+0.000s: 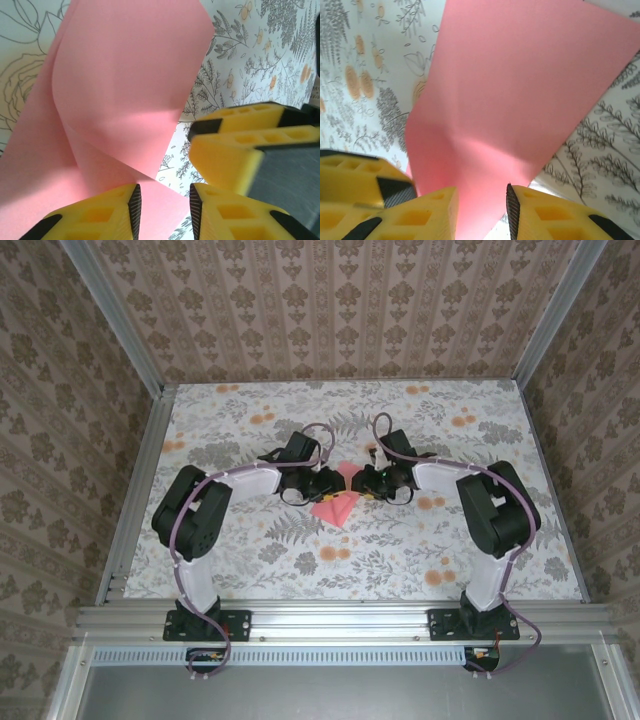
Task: Fold a paper plane with a square sheet of paper (pick it up from the middle)
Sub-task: Fold the triangle a second time at the center of the table.
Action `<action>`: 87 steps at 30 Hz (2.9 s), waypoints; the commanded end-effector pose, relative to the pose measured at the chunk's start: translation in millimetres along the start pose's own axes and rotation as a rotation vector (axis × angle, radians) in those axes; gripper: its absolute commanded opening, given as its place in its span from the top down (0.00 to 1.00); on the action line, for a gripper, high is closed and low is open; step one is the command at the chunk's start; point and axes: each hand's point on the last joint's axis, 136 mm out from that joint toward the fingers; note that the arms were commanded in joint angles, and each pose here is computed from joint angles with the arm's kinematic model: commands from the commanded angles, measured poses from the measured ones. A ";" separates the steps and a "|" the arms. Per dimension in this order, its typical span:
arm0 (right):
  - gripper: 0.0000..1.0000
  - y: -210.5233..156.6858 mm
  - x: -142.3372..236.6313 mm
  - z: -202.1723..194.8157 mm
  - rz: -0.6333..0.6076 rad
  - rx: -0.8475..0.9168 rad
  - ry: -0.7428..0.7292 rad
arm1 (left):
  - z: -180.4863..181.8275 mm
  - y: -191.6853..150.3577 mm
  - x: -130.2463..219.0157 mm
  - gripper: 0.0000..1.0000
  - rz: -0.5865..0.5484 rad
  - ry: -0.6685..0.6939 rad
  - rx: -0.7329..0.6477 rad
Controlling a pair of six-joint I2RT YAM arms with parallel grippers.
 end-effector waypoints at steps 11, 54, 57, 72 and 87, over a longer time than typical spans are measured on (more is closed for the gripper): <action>0.62 -24.9 14.7 27.0 0.042 0.015 0.152 | 16.6 4.2 -8.2 0.82 -0.008 0.031 0.037; 0.92 -21.2 -13.5 2.7 0.087 0.051 0.003 | 1.5 -2.7 -8.5 0.78 0.041 -0.003 -0.009; 0.92 -21.3 -14.8 1.1 0.090 0.053 -0.005 | 1.3 -5.0 -11.9 0.78 0.054 0.000 -0.012; 0.92 -16.3 -18.3 -3.5 0.084 0.068 -0.029 | 3.8 -10.9 -19.4 0.79 0.078 0.022 -0.019; 0.92 -13.2 -23.6 -11.0 0.085 0.070 -0.060 | 2.5 -14.6 -22.2 0.77 0.094 0.023 -0.027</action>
Point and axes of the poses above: each hand's point on the last joint's axis, 136 mm out from that joint toward the fingers, its own x axis back along the fingers, its own z axis along the line the jaws close on, y = z × x, and after that the axes turned 14 degrees about x, right-handed
